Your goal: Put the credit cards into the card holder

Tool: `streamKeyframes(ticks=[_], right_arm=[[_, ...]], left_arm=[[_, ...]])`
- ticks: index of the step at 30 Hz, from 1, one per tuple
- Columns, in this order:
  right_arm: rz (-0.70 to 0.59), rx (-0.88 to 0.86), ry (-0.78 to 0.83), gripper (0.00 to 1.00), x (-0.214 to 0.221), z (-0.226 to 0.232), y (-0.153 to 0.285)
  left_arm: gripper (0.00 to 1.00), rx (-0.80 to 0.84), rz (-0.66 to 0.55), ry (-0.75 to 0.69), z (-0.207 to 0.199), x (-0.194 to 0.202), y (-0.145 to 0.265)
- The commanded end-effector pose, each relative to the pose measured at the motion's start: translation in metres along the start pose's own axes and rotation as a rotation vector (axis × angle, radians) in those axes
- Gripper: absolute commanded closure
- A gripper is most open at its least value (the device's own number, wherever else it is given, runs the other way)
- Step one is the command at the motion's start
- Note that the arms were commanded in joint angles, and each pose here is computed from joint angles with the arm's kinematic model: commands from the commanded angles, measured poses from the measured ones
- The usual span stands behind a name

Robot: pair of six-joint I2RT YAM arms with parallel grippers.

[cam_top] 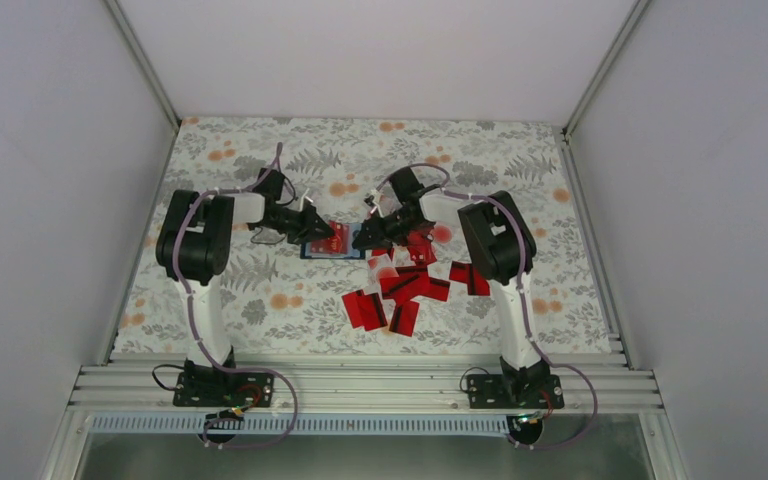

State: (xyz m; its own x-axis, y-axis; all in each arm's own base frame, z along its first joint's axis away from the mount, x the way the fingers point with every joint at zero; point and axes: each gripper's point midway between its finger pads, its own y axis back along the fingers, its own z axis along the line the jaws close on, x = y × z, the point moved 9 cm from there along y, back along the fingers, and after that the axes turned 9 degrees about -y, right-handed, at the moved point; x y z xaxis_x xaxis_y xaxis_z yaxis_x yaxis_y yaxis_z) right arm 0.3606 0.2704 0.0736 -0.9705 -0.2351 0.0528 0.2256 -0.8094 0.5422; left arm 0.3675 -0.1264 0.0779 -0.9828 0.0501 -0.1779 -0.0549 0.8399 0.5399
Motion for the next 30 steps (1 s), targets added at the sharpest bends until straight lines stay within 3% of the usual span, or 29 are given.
streamKeyframes(ticks=[1, 7, 20, 30], right_arm=[[-0.060, 0.122, 0.005, 0.80, -0.002, -0.003, 0.017], [-0.096, 0.107, 0.011, 0.79, 0.000, 0.005, 0.033], [-0.092, 0.205, -0.073, 0.80, 0.006, -0.031, 0.017], [-0.115, 0.292, -0.062, 0.82, 0.020, -0.031, 0.028]], left_arm=[[0.98, -0.055, 0.018, -0.006, 0.002, 0.007, -0.009], [0.98, -0.090, 0.034, -0.017, 0.003, 0.006, -0.009], [0.98, -0.121, 0.050, -0.019, 0.002, 0.004, -0.009], [0.98, -0.140, 0.054, -0.016, 0.002, 0.002, -0.008]])
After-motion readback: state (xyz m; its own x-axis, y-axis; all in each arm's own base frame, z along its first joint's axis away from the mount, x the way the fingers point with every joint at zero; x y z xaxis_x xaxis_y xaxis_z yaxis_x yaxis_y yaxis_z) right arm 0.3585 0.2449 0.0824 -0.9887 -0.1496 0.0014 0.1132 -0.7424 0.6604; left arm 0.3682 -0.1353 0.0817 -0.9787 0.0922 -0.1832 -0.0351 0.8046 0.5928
